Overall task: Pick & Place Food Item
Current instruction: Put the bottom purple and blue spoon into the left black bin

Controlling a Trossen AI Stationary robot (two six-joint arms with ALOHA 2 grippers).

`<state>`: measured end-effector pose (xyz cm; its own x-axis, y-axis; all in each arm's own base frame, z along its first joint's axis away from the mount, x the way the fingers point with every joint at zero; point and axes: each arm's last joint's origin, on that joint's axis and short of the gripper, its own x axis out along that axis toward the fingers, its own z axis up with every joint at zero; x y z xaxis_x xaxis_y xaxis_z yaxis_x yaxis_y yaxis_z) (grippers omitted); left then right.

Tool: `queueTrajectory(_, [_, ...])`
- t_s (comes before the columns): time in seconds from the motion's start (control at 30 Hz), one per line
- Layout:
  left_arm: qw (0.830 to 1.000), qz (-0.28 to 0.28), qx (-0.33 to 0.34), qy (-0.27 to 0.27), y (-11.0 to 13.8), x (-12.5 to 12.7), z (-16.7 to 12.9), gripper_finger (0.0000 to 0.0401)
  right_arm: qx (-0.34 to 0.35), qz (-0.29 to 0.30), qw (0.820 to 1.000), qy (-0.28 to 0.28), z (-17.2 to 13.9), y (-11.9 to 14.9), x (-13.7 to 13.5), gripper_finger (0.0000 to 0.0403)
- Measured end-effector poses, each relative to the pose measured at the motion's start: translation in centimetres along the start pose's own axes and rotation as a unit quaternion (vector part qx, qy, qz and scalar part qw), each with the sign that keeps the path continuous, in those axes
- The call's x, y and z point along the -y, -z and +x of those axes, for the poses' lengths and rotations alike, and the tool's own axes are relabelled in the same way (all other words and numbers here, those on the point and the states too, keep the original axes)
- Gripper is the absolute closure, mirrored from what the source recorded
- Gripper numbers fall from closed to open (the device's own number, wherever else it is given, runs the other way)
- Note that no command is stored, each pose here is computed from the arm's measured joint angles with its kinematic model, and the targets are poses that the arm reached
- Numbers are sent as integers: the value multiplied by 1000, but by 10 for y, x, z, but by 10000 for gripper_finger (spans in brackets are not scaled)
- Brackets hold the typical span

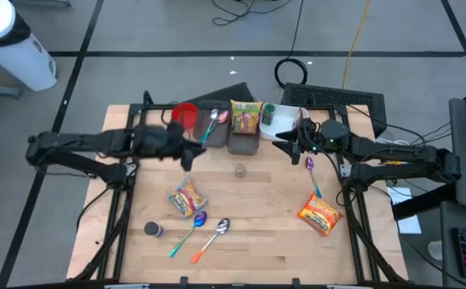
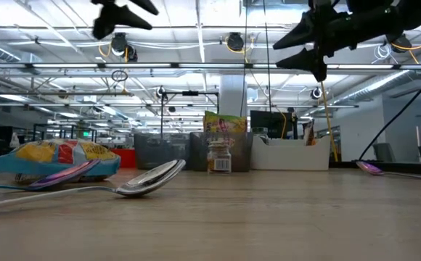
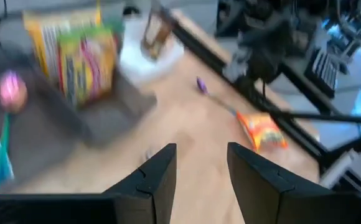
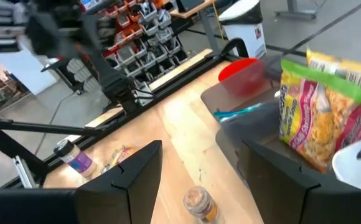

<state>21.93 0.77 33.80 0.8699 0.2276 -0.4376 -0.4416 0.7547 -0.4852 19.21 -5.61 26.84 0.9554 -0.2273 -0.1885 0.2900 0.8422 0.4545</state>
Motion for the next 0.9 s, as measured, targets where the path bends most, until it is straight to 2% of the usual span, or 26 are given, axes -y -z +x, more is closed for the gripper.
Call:
queueTrajectory(0.17, [996, -23, -90, -13, 32, 8, -11, 252, 4, 58, 998, -12, 1, 17, 8, 192])
queueTrajectory(0.33, [984, -16, -169, -58, 55, 5, -21, 252, 35, 67, 993, -87, 0, 28, 3, 192])
queueTrajectory(0.53, [965, -9, -242, -98, 66, -3, -28, 251, 78, 68, 993, -54, 0, 30, -5, 193])
queueTrajectory(0.7, [943, 45, -308, -118, 74, -10, -28, 251, 111, 53, 990, -63, 8, 27, -13, 193])
queueTrajectory(0.9, [918, 120, -362, -106, 79, -14, -31, 251, 110, 46, 990, -78, 32, 21, -33, 193])
